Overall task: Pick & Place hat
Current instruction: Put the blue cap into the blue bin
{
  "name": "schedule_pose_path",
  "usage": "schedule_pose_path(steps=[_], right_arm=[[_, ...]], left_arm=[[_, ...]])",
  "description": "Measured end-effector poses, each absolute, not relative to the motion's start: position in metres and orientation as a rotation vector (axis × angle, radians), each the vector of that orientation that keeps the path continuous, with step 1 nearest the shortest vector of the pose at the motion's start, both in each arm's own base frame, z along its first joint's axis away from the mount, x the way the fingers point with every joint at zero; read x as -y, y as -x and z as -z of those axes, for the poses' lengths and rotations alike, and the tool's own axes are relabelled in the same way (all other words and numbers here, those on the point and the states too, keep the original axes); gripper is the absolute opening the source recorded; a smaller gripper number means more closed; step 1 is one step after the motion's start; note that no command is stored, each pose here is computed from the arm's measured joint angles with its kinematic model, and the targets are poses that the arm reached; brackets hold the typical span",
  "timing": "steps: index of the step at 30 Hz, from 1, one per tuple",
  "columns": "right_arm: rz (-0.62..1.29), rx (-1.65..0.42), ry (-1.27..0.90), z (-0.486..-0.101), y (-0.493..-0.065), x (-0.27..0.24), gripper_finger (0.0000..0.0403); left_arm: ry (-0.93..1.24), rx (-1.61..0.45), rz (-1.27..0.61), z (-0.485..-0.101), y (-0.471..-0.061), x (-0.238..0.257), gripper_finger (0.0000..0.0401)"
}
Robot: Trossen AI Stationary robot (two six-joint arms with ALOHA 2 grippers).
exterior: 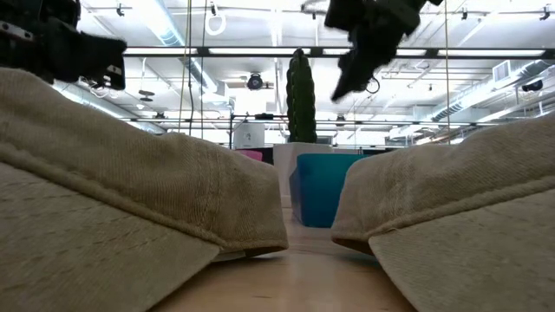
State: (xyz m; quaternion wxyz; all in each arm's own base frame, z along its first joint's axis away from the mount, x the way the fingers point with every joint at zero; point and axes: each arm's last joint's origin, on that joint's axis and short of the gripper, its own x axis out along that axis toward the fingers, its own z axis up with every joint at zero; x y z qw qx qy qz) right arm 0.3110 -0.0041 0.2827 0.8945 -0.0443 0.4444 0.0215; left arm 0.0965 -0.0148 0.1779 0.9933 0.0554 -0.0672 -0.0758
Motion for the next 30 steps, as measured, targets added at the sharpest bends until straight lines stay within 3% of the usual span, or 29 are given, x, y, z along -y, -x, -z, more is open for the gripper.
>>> schedule_pose_path(steps=[7,22,25,30], right_arm=[[-0.062,-0.743,0.178,-0.312,-0.286,0.005,0.0215],[0.03,-0.345,0.3,-0.303,-0.201,0.02,0.0215],[0.089,-0.26,0.31,-0.297,-0.191,0.028,0.0215],[0.176,-0.173,0.298,-0.287,-0.18,0.039,0.0215]], left_arm=[[-0.106,0.155,0.151,-0.18,-0.096,0.015,0.0003],[-0.105,0.194,0.143,-0.184,-0.096,0.014,0.0003],[-0.195,0.247,0.05,-0.189,-0.095,0.011,0.0003],[-0.149,0.239,-0.252,-0.195,-0.094,0.0,0.0003]])
